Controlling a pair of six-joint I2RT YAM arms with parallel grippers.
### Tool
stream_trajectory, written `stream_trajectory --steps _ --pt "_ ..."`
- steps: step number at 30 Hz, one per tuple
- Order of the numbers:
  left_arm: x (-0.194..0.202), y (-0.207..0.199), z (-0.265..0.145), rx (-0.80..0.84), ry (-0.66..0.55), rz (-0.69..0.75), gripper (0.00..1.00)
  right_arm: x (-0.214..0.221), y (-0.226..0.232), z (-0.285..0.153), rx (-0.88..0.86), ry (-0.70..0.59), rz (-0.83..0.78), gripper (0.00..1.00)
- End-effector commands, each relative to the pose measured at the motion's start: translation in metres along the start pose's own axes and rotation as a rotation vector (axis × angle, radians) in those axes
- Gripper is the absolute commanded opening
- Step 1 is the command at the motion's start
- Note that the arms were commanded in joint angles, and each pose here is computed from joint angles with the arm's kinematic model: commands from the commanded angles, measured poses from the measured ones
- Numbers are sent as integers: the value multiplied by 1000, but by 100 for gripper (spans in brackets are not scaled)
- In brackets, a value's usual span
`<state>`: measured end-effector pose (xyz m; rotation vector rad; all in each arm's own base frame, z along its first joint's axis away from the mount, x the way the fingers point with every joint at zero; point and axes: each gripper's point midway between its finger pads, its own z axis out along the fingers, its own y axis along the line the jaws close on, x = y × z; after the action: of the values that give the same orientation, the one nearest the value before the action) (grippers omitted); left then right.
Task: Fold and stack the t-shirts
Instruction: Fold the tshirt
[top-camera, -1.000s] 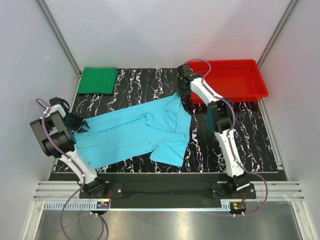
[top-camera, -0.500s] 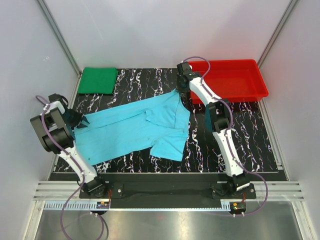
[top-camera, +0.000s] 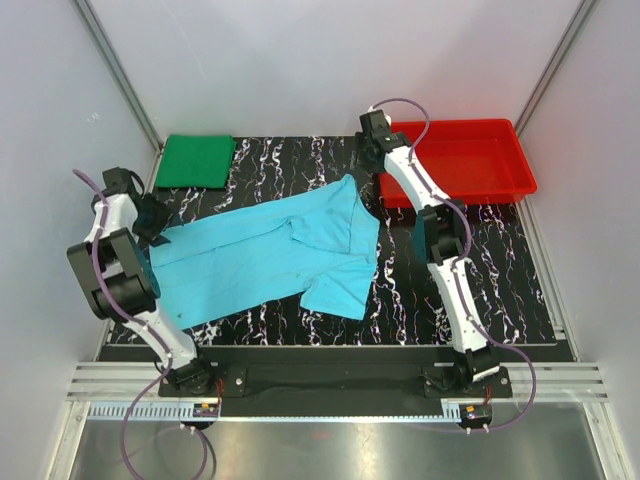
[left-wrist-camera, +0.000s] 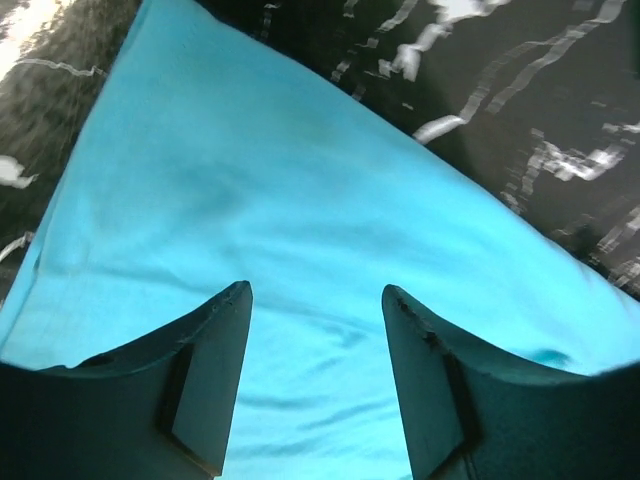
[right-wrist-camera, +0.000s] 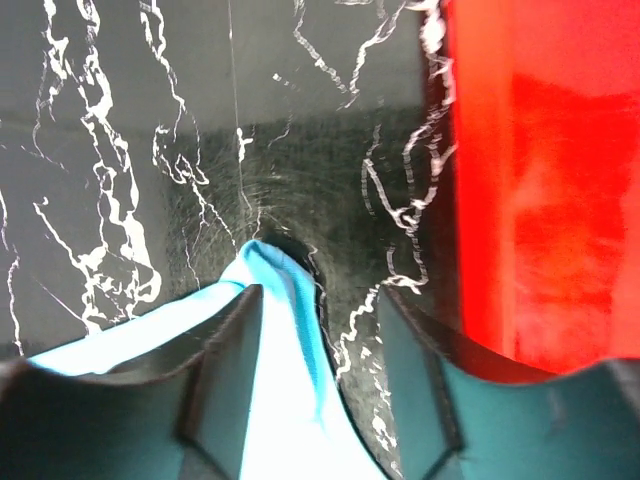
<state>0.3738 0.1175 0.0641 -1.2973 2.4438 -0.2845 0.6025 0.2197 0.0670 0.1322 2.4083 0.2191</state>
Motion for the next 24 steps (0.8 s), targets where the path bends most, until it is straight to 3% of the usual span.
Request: stream_trajectory --steps 1,4,5,7,10,11,13,14,15,17,21,24 --pt "3 -12 -37 11 -85 26 61 -59 -1 -72 24 -120 9 61" --pt "23 -14 -52 -1 -74 66 60 -51 -9 -100 53 -81 17 74" --pt "26 -11 -56 -17 -85 74 59 -58 -7 -124 37 -98 40 75" --pt "40 -3 -69 -29 -96 82 57 -33 -13 -130 44 -26 42 77" --pt "65 20 -81 -64 -112 60 55 -2 -3 -164 -34 48 55 78" --pt "68 26 -90 -68 -148 52 54 -3 11 -193 -118 37 55 78" --pt "95 56 -85 -131 -131 3 52 50 16 -209 -170 131 23 77" --pt "91 58 -91 -136 -168 0 52 42 29 -227 -227 94 11 77" --pt "99 70 -92 -177 -158 -28 51 73 27 -226 -232 155 -10 76" --pt "108 87 -93 -217 -175 -114 51 92 39 -253 -302 165 -53 74" --pt "118 120 -85 -270 -159 -269 49 160 32 -271 -370 322 -56 71" --pt "115 151 -86 -328 -181 -385 45 188 25 -285 -400 383 -34 70"
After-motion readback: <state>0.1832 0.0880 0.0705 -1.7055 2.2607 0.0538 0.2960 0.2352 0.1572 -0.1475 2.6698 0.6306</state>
